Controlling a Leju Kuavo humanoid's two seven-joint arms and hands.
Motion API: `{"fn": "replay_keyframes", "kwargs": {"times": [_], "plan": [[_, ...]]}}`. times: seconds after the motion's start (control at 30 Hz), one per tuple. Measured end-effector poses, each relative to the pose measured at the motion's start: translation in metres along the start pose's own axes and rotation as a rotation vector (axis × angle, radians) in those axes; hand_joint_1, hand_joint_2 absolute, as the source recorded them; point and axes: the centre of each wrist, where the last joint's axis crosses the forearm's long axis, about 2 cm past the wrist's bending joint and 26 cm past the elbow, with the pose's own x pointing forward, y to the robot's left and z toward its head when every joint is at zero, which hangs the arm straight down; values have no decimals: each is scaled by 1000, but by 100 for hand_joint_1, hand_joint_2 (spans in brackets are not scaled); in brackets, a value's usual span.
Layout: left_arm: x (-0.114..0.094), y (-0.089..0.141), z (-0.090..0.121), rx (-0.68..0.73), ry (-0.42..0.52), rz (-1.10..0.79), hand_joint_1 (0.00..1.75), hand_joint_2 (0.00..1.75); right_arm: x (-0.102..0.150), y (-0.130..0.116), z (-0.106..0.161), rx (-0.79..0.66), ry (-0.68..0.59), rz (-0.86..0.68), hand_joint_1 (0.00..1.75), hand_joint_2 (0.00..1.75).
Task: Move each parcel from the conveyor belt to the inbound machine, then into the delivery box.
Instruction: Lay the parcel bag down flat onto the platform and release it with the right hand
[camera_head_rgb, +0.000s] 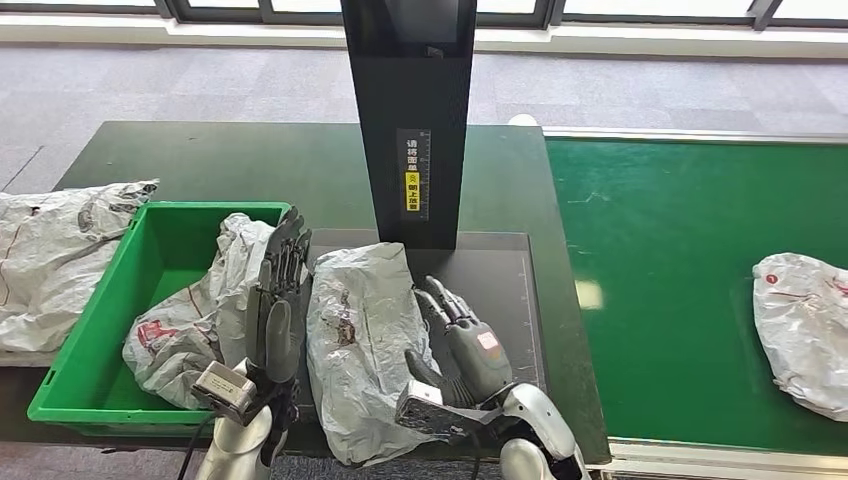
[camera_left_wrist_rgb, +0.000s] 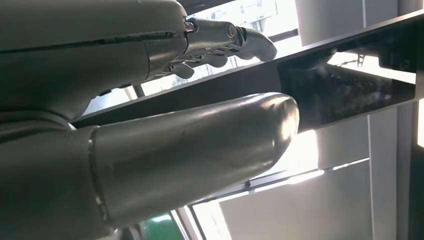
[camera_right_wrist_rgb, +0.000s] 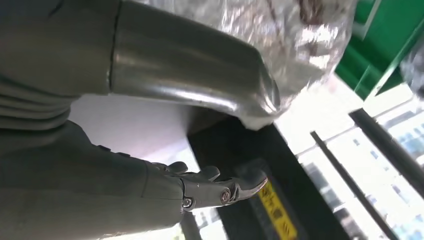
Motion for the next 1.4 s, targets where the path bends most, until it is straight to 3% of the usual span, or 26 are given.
{"fn": "replay_keyframes", "kwargs": {"times": [0.2,0.33,0.47,0.6,0.73,0.93,1.2,1.4], "plan": [[1,-4,11,8,21,11,0,0,0,-32,4,-200,-37,-7,0,0],[1,-5,11,-1,27,-3,0,0,7,-45,11,-336,-139,6,0,0],[-1,-4,11,-12,63,-140,0,0,20,-57,23,-452,-254,4,0,175],[-3,-6,10,-20,87,-322,0,175,28,-64,30,-507,-311,-10,0,175],[-4,-15,11,-118,139,-685,0,175,31,-70,38,-565,-369,-61,0,175],[-17,-26,28,-361,307,-961,0,175,30,-81,46,-608,-391,-98,0,175],[-40,-16,75,-629,600,-1028,0,175,24,-92,49,-622,-410,-96,0,175],[-45,-6,91,-682,659,-1041,0,175,21,-95,50,-623,-414,-90,0,175]]}}
